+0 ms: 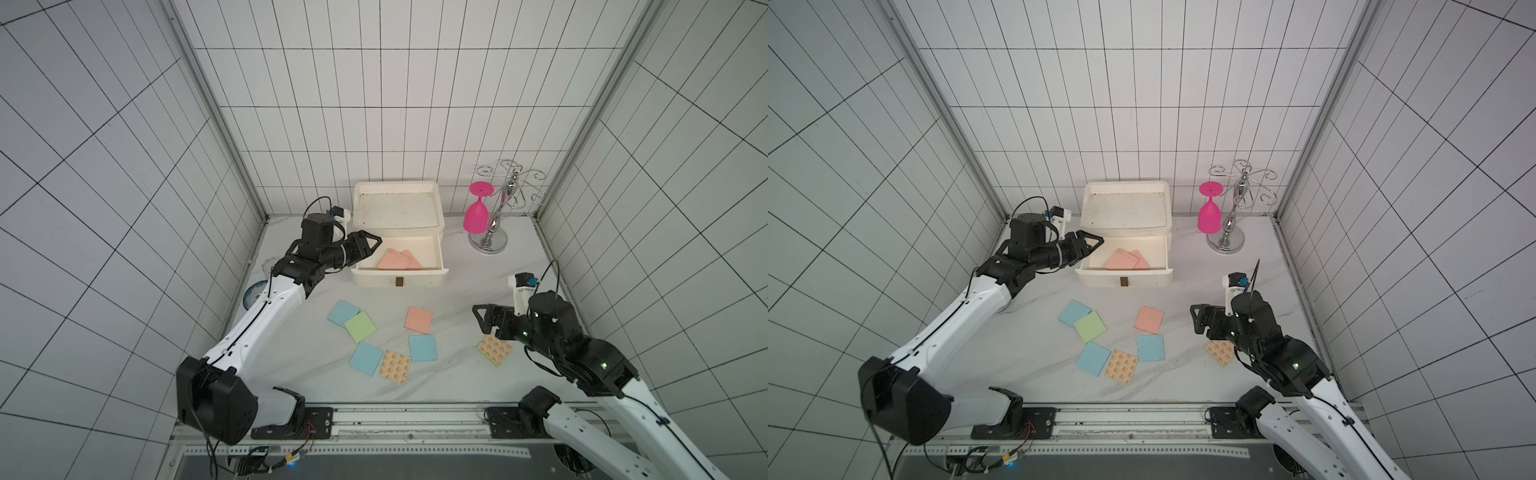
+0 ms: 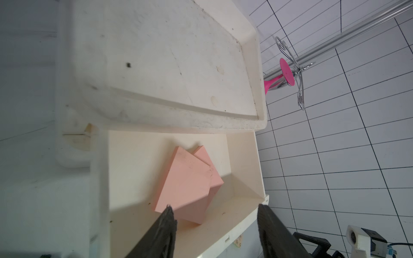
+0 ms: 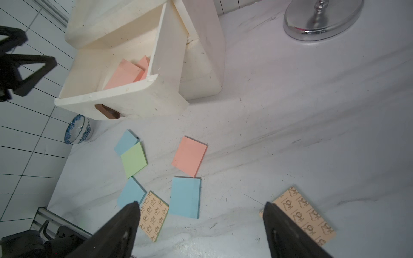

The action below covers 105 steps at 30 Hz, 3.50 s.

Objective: Please put the sticky notes in the drawer by color
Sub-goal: Place the sticky notes in the drawer, then pick up the sticky notes from the center of the board.

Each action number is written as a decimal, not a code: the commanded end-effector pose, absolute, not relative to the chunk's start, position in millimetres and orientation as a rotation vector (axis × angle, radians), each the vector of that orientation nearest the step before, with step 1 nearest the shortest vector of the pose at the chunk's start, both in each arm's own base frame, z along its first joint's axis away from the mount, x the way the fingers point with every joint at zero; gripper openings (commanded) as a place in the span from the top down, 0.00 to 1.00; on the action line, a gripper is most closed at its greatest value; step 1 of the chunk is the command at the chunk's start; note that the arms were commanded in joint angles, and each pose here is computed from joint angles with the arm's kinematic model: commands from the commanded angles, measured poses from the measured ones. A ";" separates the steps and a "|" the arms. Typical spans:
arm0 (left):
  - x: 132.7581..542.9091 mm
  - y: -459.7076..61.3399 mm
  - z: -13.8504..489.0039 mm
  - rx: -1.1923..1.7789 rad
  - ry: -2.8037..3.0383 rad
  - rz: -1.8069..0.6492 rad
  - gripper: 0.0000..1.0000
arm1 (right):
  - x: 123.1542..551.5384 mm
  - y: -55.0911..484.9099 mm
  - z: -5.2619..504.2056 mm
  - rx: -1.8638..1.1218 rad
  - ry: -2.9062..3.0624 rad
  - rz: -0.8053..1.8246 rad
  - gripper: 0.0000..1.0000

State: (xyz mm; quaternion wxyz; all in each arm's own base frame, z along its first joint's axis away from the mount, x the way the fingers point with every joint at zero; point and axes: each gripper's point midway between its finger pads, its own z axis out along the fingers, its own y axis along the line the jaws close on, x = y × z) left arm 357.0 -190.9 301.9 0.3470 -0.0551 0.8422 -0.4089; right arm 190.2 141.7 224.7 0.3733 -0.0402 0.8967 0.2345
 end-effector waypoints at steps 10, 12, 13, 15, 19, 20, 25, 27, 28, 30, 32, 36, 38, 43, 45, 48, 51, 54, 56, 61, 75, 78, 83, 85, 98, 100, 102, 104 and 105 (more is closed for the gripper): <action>262.0 -136.1 227.6 -0.151 2.308 -0.797 0.39 | 210.9 204.5 119.9 0.116 2.418 0.559 0.09; 261.2 -132.5 213.6 -0.182 2.329 -0.813 0.39 | 212.2 223.7 118.4 0.119 2.377 0.512 0.09; 262.0 -131.3 207.9 -0.198 2.341 -0.821 0.39 | 211.6 236.0 119.6 0.096 2.366 0.503 0.09; 265.3 -129.1 195.6 -0.230 2.371 -0.841 0.39 | 211.9 261.2 114.1 0.040 2.365 0.428 0.08; 271.6 -124.1 181.9 -0.267 2.426 -0.865 0.39 | 211.9 304.0 105.5 -0.025 2.345 0.346 0.06; 272.0 -121.7 180.7 -0.267 2.443 -0.863 0.39 | 212.2 311.7 100.0 -0.033 2.345 0.337 0.06; 273.1 -114.4 174.0 -0.269 2.486 -0.871 0.39 | 215.2 320.6 76.5 -0.014 2.372 0.298 0.06; 273.5 -119.3 175.7 -0.249 2.480 -0.914 0.39 | 216.6 313.2 70.5 0.016 2.368 0.267 0.05; 273.9 -119.1 175.9 -0.249 2.479 -0.912 0.39 | 217.5 309.8 67.6 0.028 2.372 0.255 0.05; 274.2 -118.4 174.9 -0.256 2.477 -0.914 0.38 | 219.1 303.3 62.8 0.053 2.377 0.225 0.05; 273.5 -119.2 175.7 -0.254 2.469 -0.926 0.38 | 220.8 299.9 56.4 0.069 2.387 0.203 0.05; 271.1 -123.9 178.7 -0.232 2.457 -0.966 0.38 | 225.4 299.4 48.2 0.115 2.396 0.188 0.05; 270.4 -124.5 180.0 -0.229 2.454 -0.974 0.38 | 228.4 297.1 43.4 0.149 2.398 0.168 0.04; 268.9 -127.3 184.5 -0.210 2.438 -1.000 0.38 | 233.8 293.7 34.3 0.189 2.407 0.128 0.04; 268.3 -128.0 184.8 -0.208 2.438 -1.006 0.38 | 235.9 294.6 32.6 0.189 2.412 0.120 0.04; 267.7 -129.3 186.8 -0.197 2.432 -1.015 0.38 | 239.1 296.4 30.1 0.190 2.419 0.116 0.04; 267.2 -129.7 188.6 -0.193 2.427 -1.020 0.38 | 240.0 300.2 26.7 0.173 2.431 0.108 0.04; 266.6 -129.9 189.7 -0.190 2.422 -1.023 0.38 | 240.6 297.7 20.8 0.140 2.446 0.027 0.04; 266.1 -130.0 190.7 -0.187 2.418 -1.025 0.38 | 239.4 294.1 15.7 0.125 2.461 -0.031 0.04; 266.1 -130.1 191.8 -0.185 2.409 -1.026 0.38 | 233.0 285.2 4.2 0.120 2.492 -0.092 0.04; 265.2 -129.8 196.0 -0.174 2.398 -1.023 0.38 | 207.4 207.7 -1.7 0.179 2.538 0.002 0.13; 265.6 -130.1 194.0 -0.174 2.404 -1.023 0.38 | 207.0 202.1 -3.9 0.137 2.584 0.113 0.13; 265.8 -131.4 190.6 -0.174 2.419 -1.036 0.38 | 215.2 198.4 9.5 0.017 2.621 0.212 0.12; 265.3 -131.6 191.8 -0.171 2.416 -1.034 0.38 | 217.5 196.3 14.5 -0.044 2.635 0.229 0.10; 266.1 -132.5 190.0 -0.188 2.413 -1.052 0.37 | 220.5 186.7 5.3 -0.161 2.756 0.002 0.05; 266.0 -132.1 190.6 -0.189 2.412 -1.049 0.37 | 223.8 193.4 5.9 -0.173 2.746 -0.009 0.05; 265.6 -132.3 191.8 -0.187 2.411 -1.048 0.37 | 226.7 197.7 5.9 -0.181 2.740 -0.040 0.05; 265.0 -131.5 193.6 -0.185 2.408 -1.042 0.37 | 227.9 200.2 6.2 -0.185 2.742 -0.062 0.05; 264.5 -131.2 194.1 -0.183 2.407 -1.037 0.37 | 228.2 201.8 7.8 -0.190 2.734 -0.068 0.05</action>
